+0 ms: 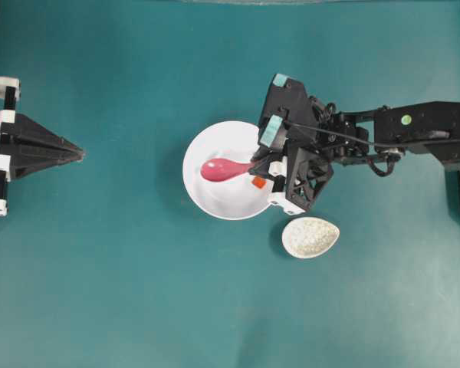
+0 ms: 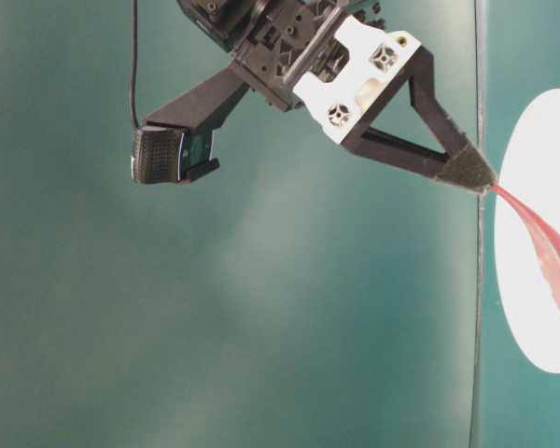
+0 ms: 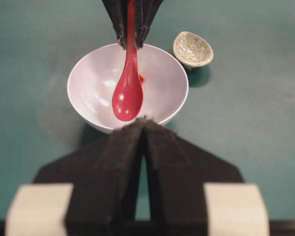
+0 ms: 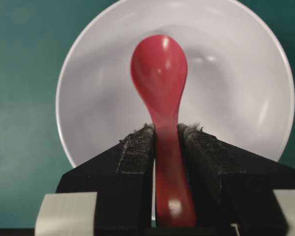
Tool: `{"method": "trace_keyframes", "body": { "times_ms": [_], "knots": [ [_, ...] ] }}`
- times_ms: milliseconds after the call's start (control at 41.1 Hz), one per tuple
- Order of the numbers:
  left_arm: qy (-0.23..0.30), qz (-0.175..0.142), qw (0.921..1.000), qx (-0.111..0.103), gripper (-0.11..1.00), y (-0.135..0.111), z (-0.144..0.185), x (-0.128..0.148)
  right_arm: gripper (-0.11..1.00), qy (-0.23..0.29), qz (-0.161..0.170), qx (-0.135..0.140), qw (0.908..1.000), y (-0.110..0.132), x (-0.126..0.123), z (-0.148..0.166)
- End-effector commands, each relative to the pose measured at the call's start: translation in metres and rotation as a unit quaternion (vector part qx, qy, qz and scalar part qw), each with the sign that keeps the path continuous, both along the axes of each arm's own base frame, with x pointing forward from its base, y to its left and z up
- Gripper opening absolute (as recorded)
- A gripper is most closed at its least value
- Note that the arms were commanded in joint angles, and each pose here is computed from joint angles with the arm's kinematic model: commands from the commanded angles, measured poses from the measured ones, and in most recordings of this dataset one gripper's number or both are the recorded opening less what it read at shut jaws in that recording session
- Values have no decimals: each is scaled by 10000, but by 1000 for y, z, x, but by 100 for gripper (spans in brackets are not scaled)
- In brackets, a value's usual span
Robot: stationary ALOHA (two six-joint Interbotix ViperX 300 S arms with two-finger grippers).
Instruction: Grip the spoon and scoop the red block from the bowl with right arm.
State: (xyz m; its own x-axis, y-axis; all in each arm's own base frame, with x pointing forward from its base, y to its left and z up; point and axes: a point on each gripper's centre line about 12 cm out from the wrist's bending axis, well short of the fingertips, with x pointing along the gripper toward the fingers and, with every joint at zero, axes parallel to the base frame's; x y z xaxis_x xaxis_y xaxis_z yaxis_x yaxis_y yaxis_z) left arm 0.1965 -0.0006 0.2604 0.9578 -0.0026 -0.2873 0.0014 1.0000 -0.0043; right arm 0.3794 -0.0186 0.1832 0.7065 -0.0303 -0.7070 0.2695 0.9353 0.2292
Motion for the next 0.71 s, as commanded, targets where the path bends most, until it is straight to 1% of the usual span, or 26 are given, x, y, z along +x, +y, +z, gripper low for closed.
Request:
{"method": "trace_keyframes", "body": {
  "times_ms": [0, 73, 219, 365, 462, 681],
  "knots": [
    [-130, -7, 9999, 0, 0, 0, 10, 3, 24, -176, -5, -7, 9998, -1, 0, 20],
    [-130, -15, 9999, 0, 0, -1, 10, 3, 24, -39, -43, 4, 10000, -4, -4, 29],
    [-123, -7, 9999, 0, 0, 0, 9, 3, 24, 480, -169, 57, 9987, -13, -19, 53],
    [-123, -7, 9999, 0, 0, 0, 9, 3, 24, 998, -186, 96, 9948, -15, -27, 55],
    [-123, -17, 9999, 7, 0, -1, 9, 3, 24, 1216, -175, 135, 9923, -14, -27, 51],
    [-123, -7, 9999, 0, 0, 0, 9, 3, 24, 1247, -180, 219, 9918, -14, -11, 50]
  ]
}}
